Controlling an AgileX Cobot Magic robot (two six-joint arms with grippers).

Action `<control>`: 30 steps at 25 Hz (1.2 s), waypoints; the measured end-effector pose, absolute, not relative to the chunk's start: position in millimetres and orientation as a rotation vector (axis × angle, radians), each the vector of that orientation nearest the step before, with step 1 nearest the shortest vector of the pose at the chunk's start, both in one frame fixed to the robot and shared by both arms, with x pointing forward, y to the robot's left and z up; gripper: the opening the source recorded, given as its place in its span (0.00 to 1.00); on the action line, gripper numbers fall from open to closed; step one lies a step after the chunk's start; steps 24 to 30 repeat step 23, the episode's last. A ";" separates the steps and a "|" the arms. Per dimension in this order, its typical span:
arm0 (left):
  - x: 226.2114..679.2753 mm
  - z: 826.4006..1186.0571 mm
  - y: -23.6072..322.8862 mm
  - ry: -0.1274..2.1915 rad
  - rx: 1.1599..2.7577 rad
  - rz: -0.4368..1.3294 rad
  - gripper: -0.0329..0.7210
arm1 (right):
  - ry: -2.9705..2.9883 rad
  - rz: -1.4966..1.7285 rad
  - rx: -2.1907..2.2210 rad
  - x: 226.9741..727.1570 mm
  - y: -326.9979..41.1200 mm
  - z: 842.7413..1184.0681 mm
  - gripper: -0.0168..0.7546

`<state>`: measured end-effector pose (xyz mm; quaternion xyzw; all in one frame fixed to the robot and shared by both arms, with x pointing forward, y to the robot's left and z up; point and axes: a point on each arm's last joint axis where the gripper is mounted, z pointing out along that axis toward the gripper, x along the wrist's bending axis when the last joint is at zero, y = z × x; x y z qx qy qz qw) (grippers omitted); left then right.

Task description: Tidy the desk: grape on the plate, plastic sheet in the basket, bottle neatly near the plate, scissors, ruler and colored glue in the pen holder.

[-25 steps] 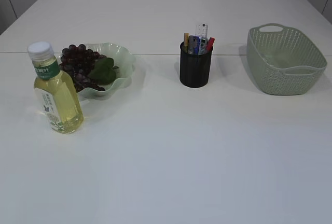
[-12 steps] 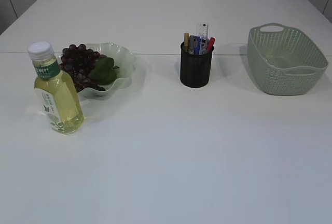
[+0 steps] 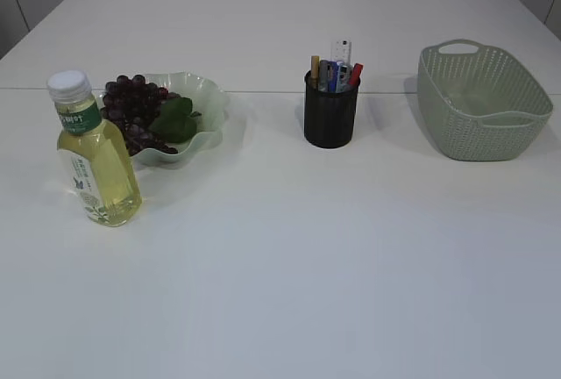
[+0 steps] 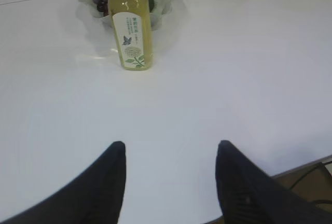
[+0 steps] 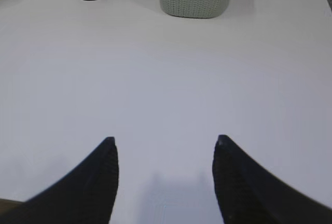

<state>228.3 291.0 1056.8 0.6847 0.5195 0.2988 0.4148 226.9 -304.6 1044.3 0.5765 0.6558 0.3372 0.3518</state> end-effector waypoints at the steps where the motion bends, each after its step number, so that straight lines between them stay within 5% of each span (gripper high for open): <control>1: 228.4 1056.8 290.8 1.322 1.711 0.761 0.58 | 1.687 0.866 1.501 226.9 -304.4 1044.3 0.61; 30: 228.6 1056.8 290.6 1.340 1.700 0.772 0.55 | 1.671 0.859 1.514 226.8 -304.2 1044.3 0.61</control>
